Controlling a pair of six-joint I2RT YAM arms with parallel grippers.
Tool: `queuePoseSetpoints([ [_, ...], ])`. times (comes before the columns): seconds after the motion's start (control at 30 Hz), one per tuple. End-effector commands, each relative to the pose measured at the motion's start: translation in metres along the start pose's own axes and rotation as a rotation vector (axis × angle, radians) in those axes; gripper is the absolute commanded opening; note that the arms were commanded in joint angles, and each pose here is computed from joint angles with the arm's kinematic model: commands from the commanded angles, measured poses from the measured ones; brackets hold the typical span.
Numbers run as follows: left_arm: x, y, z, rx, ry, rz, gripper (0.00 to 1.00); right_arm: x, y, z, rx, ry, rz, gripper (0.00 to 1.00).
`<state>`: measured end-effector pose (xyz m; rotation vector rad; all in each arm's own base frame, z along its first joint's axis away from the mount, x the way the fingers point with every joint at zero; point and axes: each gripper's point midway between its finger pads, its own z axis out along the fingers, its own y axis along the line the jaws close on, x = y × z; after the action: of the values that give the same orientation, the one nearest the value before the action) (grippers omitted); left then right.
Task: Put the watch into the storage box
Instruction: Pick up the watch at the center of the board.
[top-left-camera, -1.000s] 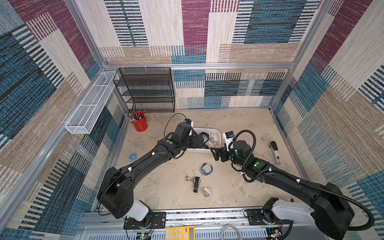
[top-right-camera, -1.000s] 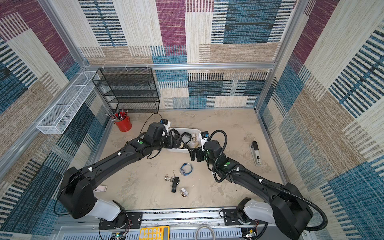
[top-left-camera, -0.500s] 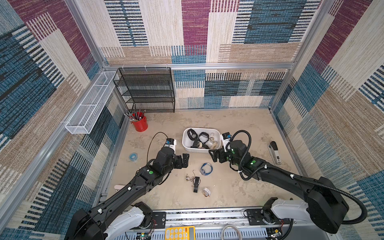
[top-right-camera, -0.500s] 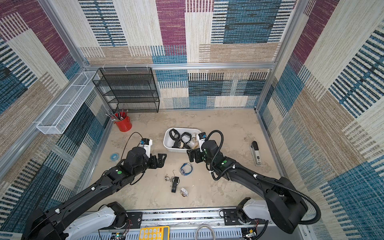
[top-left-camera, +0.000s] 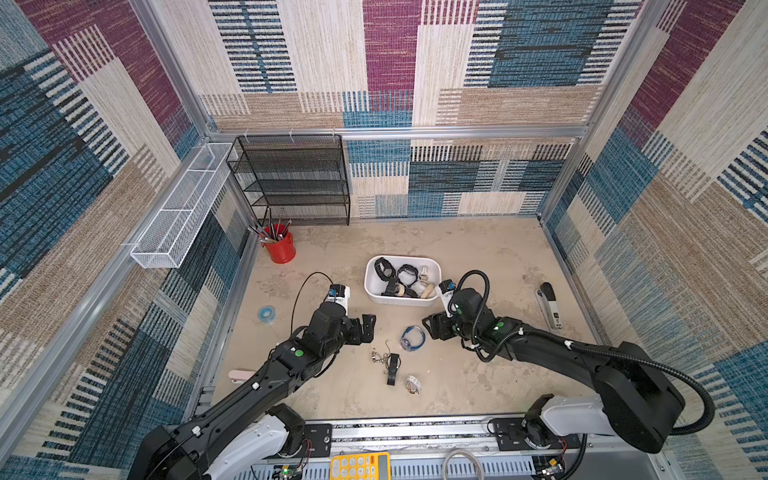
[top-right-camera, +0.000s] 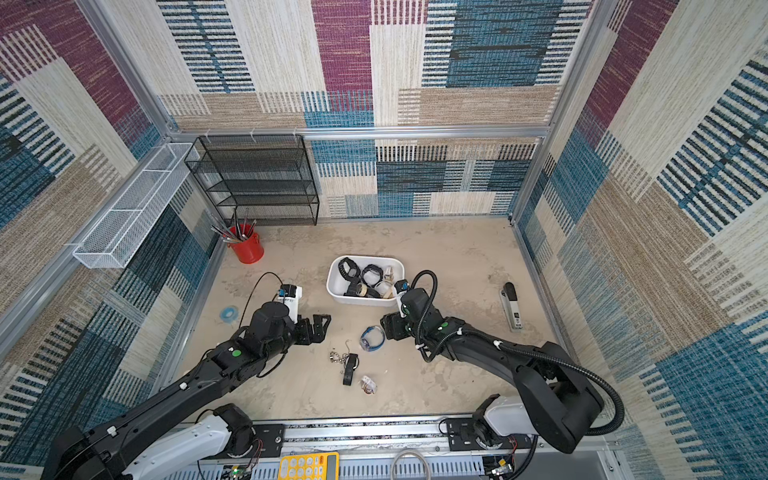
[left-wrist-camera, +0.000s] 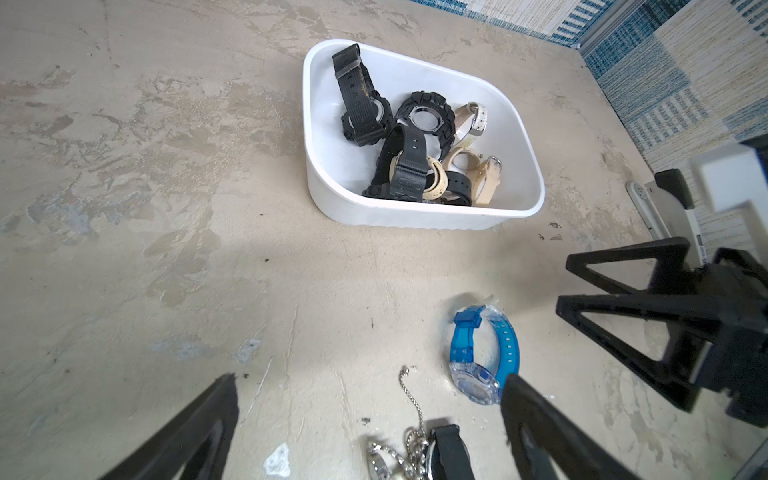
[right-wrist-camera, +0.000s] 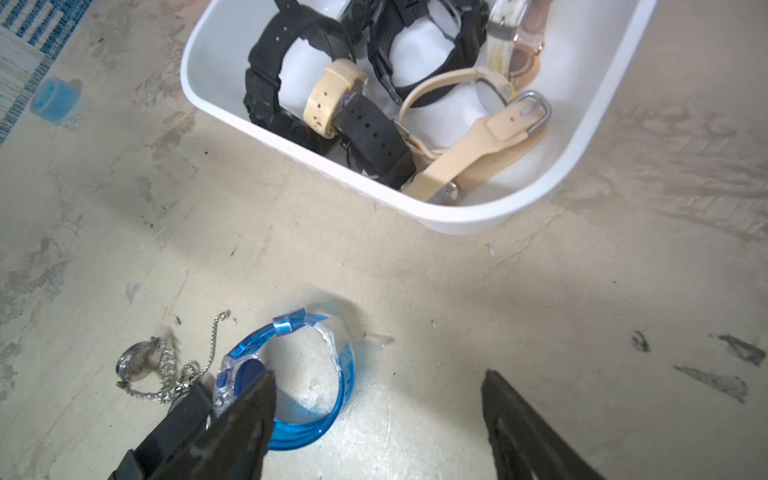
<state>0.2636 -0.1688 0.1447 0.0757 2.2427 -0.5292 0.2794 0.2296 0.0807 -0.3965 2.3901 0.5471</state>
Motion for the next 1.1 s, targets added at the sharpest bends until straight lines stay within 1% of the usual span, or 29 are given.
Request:
queuePoseSetpoints([
  [0.0, -0.004, -0.005, -0.001, 0.026, -0.016, -0.009, 0.99, 0.005, 0.006, 0.006, -0.033, 0.028, 0.011, 0.71],
  [0.1, -0.002, -0.004, 0.001, 0.022, -0.013, -0.013, 1.00, 0.008, 0.009, 0.012, -0.045, 0.043, 0.007, 0.65],
  [0.27, -0.004, -0.006, -0.001, 0.029, -0.012, -0.015, 0.99, 0.011, 0.012, 0.020, -0.053, 0.065, 0.013, 0.61],
  [0.47, -0.002, -0.005, 0.000, 0.029, -0.005, -0.026, 1.00, 0.024, 0.016, 0.034, -0.041, 0.111, -0.022, 0.57],
  [0.57, -0.004, -0.005, -0.002, 0.027, -0.012, -0.036, 0.99, 0.025, 0.022, 0.038, -0.049, 0.119, -0.034, 0.54],
  [0.63, -0.003, -0.004, -0.001, 0.024, -0.010, -0.033, 0.99, 0.026, 0.024, 0.043, -0.051, 0.124, -0.048, 0.48],
  [0.7, -0.002, -0.004, 0.000, 0.020, -0.010, -0.038, 0.99, 0.029, 0.025, 0.048, -0.036, 0.136, -0.062, 0.41],
  [0.83, -0.002, -0.004, -0.001, 0.022, -0.005, -0.044, 0.99, 0.031, 0.027, 0.053, -0.018, 0.149, -0.073, 0.32],
  [1.07, 0.002, 0.000, 0.000, 0.009, 0.000, -0.051, 0.99, 0.028, 0.028, 0.056, 0.003, 0.149, -0.081, 0.12],
])
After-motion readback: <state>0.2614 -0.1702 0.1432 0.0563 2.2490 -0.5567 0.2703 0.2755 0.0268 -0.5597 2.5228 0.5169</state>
